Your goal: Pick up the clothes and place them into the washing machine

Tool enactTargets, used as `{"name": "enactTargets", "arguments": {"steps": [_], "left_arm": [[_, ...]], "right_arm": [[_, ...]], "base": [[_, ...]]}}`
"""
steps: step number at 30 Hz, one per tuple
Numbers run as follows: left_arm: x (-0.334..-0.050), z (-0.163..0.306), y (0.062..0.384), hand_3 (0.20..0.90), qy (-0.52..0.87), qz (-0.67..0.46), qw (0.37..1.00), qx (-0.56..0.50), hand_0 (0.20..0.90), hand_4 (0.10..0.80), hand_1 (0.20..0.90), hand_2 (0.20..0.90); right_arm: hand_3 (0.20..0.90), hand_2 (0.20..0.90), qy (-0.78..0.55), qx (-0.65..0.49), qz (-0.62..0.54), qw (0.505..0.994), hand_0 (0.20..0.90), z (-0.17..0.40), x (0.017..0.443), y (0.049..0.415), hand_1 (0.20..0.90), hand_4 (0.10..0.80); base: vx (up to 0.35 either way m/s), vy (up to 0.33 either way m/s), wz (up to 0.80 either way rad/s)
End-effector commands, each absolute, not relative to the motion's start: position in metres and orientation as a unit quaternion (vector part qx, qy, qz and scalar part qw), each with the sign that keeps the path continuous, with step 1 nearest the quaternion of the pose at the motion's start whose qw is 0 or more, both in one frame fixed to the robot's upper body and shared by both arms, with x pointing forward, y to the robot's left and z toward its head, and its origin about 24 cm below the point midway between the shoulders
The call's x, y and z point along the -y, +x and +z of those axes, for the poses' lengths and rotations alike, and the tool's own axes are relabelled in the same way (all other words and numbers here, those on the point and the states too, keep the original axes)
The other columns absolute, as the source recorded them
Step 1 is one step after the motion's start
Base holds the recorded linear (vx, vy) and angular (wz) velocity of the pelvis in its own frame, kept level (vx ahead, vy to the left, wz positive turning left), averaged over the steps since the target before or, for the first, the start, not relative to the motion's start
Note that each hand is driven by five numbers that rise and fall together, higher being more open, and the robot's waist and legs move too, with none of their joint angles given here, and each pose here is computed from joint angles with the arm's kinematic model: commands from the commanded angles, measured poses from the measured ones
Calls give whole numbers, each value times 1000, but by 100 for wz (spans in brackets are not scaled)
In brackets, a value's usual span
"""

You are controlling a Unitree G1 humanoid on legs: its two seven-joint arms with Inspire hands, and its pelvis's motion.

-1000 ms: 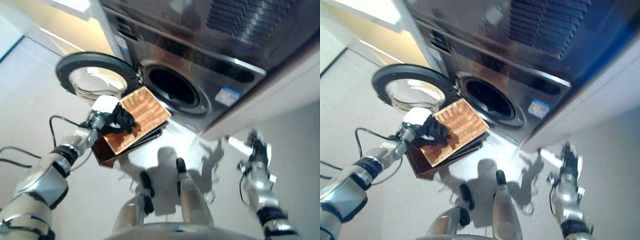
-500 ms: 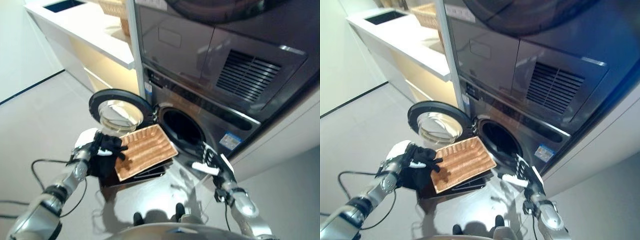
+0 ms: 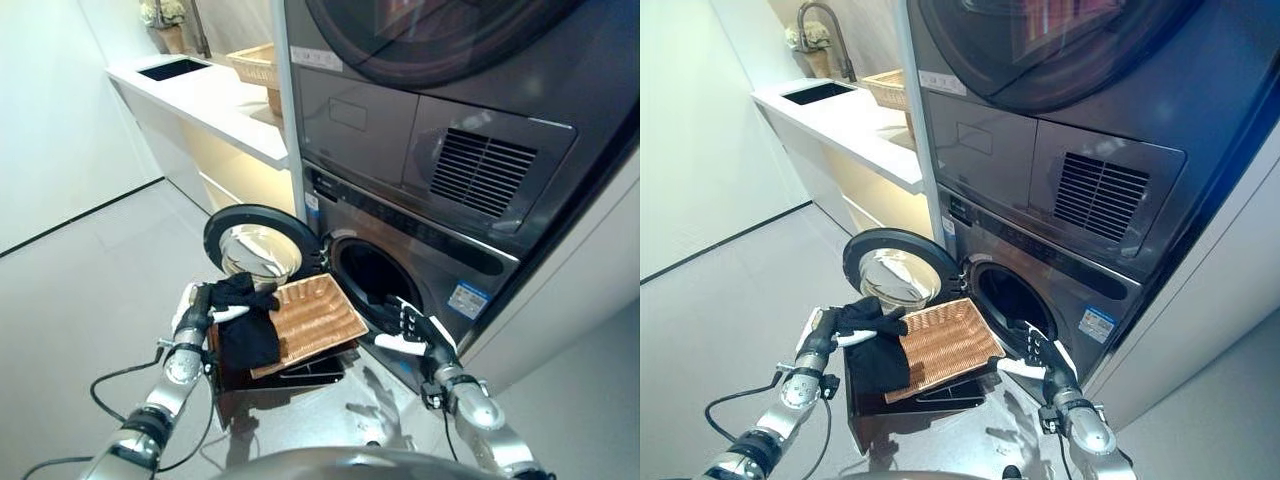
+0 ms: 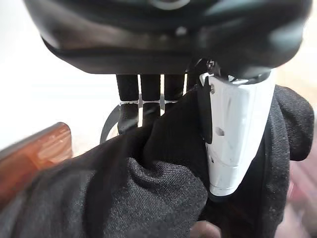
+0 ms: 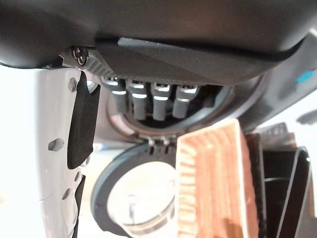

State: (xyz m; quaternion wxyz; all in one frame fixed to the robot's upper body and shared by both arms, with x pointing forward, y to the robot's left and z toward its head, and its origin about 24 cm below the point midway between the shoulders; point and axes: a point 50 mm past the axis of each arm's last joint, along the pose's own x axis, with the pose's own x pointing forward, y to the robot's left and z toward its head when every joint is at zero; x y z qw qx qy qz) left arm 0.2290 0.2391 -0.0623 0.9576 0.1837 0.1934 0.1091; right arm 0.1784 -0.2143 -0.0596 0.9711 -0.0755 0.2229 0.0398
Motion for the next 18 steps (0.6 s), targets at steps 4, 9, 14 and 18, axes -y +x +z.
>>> {"name": "enactTargets", "arguments": {"steps": [4, 9, 14, 18], "left_arm": [[-245, 15, 273, 200, 93, 135, 986, 14, 200, 300, 200, 200], [-230, 31, 275, 200, 48, 105, 992, 57, 200, 300, 200, 200], [-220, 41, 276, 200, 23, 72, 994, 83, 200, 300, 200, 200], [-211, 53, 277, 200, 8, 44, 993, 109, 200, 300, 200, 200]], "right_arm": [[900, 900, -195, -35, 98, 975, 900, 5, 194, 247, 900, 800], [900, 900, -212, 3, 113, 971, 900, 23, 180, 274, 900, 800], [900, 900, -198, 19, 139, 970, 900, 30, 167, 279, 900, 800], [900, 900, -173, 44, 154, 972, 900, 39, 156, 280, 900, 800]], "base": [[34, -22, 2], [20, -30, 17], [17, -28, 21], [21, -31, 17]]}}
